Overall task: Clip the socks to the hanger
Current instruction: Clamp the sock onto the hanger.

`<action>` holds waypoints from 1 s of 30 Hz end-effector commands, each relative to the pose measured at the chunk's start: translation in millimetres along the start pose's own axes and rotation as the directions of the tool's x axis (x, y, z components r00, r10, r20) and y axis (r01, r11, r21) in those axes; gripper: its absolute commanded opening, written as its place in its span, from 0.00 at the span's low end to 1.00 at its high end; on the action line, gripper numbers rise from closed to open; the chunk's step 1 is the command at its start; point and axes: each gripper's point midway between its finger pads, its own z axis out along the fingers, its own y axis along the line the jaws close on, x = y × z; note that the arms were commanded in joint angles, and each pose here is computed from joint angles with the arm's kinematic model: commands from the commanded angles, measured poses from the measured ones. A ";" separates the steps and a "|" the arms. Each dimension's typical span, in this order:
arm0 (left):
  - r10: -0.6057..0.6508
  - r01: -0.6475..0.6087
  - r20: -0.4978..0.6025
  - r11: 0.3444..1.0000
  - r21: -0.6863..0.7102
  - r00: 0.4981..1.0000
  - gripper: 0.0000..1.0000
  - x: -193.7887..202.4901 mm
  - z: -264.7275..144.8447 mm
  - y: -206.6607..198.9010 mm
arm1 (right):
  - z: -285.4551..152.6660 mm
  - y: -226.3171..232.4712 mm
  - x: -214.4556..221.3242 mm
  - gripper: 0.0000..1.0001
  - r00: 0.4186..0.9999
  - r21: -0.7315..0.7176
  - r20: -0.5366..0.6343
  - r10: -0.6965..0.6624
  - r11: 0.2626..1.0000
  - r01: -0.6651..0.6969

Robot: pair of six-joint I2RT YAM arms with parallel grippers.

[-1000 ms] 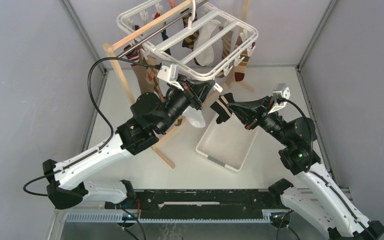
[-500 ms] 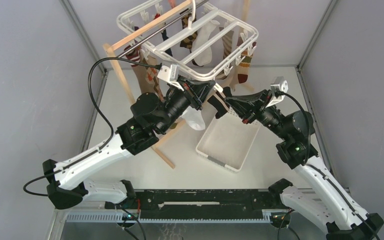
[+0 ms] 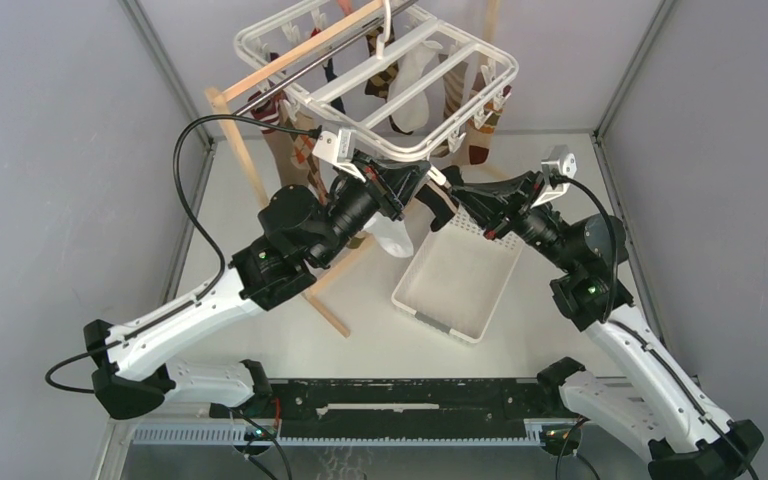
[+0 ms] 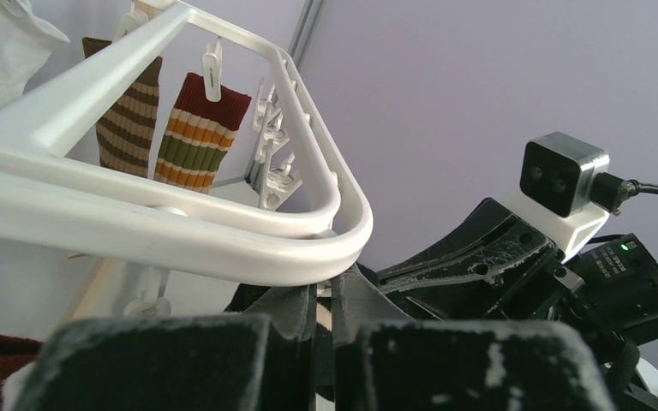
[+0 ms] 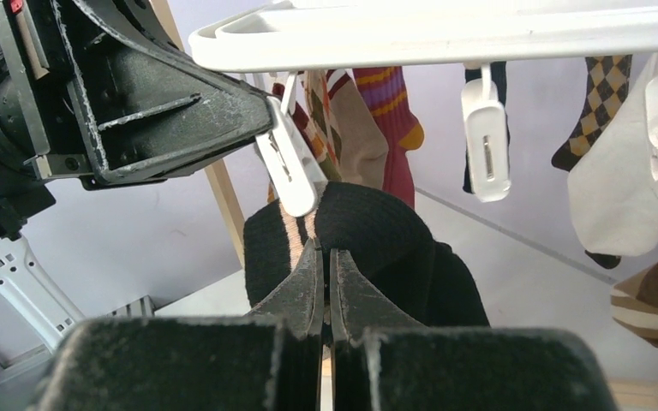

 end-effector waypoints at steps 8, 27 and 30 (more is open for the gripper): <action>-0.030 0.030 -0.017 0.998 0.057 0.999 0.00 -3.1 -7.0 -9.9 | 7.0 3.8 -43.4 0.00 0.992 -0.043 0.109 -0.057 0.997 0.062; -0.026 0.029 -0.045 0.998 0.052 0.999 0.04 4.7 0.2 -9.3 | 8.4 12.1 -55.2 0.00 0.990 -0.085 0.130 -0.053 0.994 0.064; -0.031 0.033 -0.039 0.998 0.055 0.999 0.09 2.8 -1.6 -9.6 | 9.2 11.9 -54.2 0.00 0.991 -0.085 0.127 -0.050 0.994 0.061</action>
